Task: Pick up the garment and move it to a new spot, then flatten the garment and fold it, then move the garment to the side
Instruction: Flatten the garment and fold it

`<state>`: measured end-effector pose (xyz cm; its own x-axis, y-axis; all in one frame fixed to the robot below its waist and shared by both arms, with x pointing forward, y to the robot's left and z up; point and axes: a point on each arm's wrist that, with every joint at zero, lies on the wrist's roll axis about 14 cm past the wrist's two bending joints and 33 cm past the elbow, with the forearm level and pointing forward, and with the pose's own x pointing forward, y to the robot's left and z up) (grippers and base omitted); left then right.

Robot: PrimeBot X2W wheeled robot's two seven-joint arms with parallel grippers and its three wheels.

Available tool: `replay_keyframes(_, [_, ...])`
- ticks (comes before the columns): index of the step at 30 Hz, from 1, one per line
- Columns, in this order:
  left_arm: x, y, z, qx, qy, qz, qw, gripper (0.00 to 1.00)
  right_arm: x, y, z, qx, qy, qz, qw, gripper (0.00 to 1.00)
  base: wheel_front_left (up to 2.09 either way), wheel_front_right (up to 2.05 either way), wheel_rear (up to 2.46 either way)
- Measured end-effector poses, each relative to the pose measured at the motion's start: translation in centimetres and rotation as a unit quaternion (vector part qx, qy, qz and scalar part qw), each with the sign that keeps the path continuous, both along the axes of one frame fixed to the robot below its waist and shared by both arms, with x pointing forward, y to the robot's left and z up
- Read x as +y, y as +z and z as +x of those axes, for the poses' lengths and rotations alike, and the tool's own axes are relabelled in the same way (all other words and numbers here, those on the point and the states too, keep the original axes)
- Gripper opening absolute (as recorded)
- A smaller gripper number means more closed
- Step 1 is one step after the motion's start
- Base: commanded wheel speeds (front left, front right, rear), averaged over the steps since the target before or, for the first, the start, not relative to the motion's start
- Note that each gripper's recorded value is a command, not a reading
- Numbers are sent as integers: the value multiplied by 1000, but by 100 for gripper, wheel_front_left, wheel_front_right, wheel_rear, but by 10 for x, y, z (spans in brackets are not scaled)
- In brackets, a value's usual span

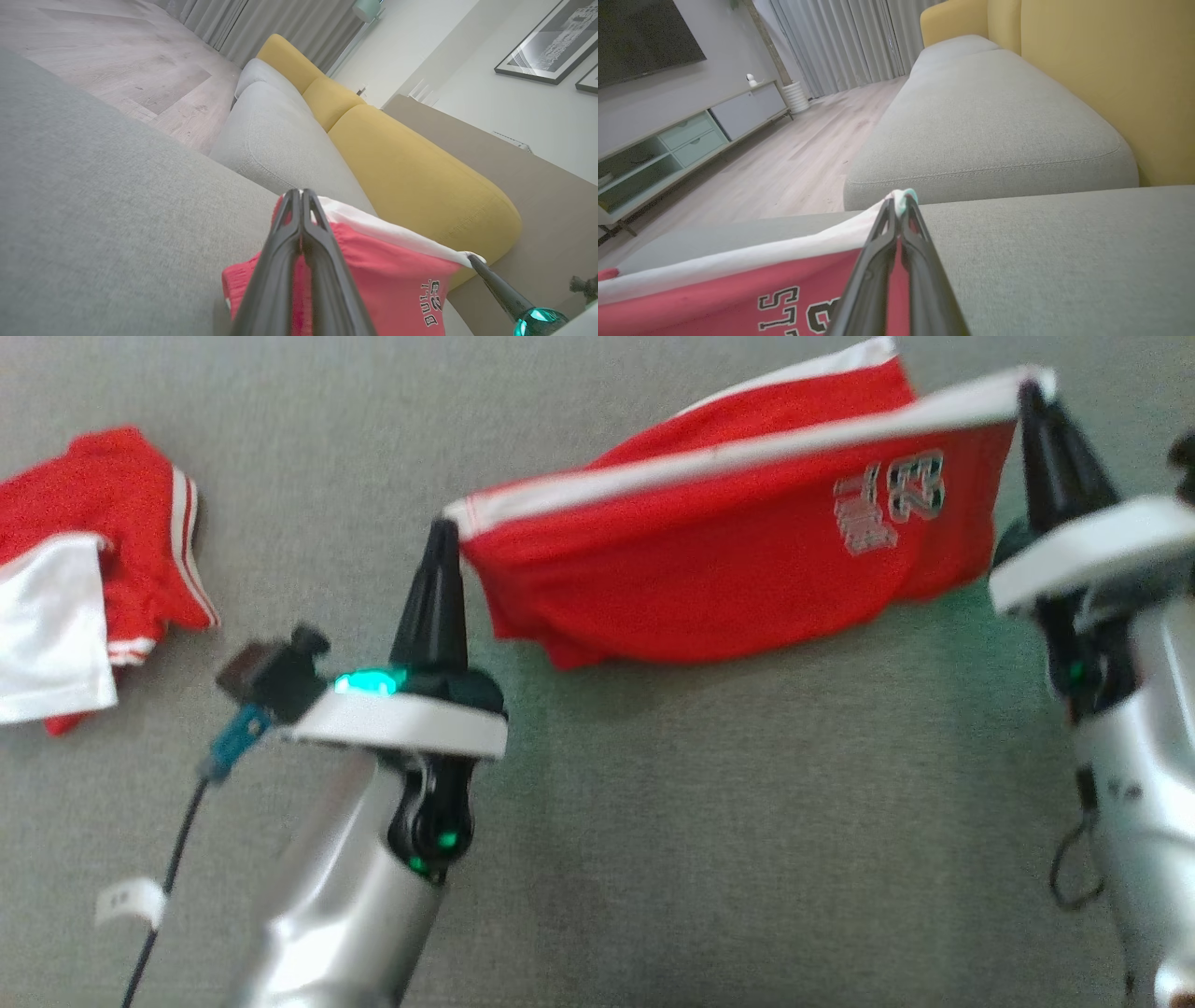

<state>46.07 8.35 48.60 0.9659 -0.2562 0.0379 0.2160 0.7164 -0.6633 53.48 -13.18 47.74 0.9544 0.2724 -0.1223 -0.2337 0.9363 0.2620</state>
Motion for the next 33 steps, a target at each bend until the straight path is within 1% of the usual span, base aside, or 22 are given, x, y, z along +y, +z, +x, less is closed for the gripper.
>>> replay_keyframes(2, [3, -3, 13, 3, 2, -1, 1000, 0, 6, -5, 19, 5, 6, -11, 1000, 0, 0, 0, 0])
replay_keyframes(3, [3, -5, 25, 4, 0, 1, 1000, 0, 13, -11, 38, 11, 12, -24, 1000, 0, 0, 0, 0])
replay_keyframes(8, [2, -12, 46, 8, -9, 11, 1000, 0, 25, -34, 69, 33, 20, -36, 999, 0, 0, 0, 0])
replay_keyframes(14, [0, -29, 60, 25, -18, 21, 999, 0, 35, -61, 90, 56, 29, -61, 996, 0, 0, 0, 0])
replay_keyframes(20, [0, -44, 61, 47, -21, 25, 998, 0, 33, -84, 90, 74, 30, -85, 993, 0, 0, 0, 0])
replay_keyframes(21, [0, -45, 61, 48, -21, 24, 998, 0, 32, -86, 90, 76, 26, -84, 993, 65, 0, 0, 0])
replay_keyframes(22, [0, -46, 61, 49, -20, 24, 998, 0, 30, -87, 91, 74, 21, -79, 994, 100, 0, 0, 0])
replay_keyframes(23, [0, -47, 61, 51, -20, 24, 998, 16, 31, -87, 91, 73, 20, -76, 994, 100, 0, 0, 0])
replay_keyframes(24, [1, -48, 61, 53, -17, 24, 998, 73, 33, -86, 91, 68, 20, -72, 995, 100, 0, 0, 0])
replay_keyframes(25, [3, -48, 62, 53, -14, 24, 998, 100, 36, -84, 91, 62, 22, -70, 995, 100, 0, 0, 0])
replay_keyframes(29, [14, -42, 64, 46, 5, 33, 998, 100, 39, -78, 89, 46, 23, -71, 996, 100, 0, 0, 0])
replay_keyframes(33, [28, -45, 55, 54, 30, 42, 997, 100, 33, -76, 85, 41, 26, -92, 995, 100, 0, 0, 0])
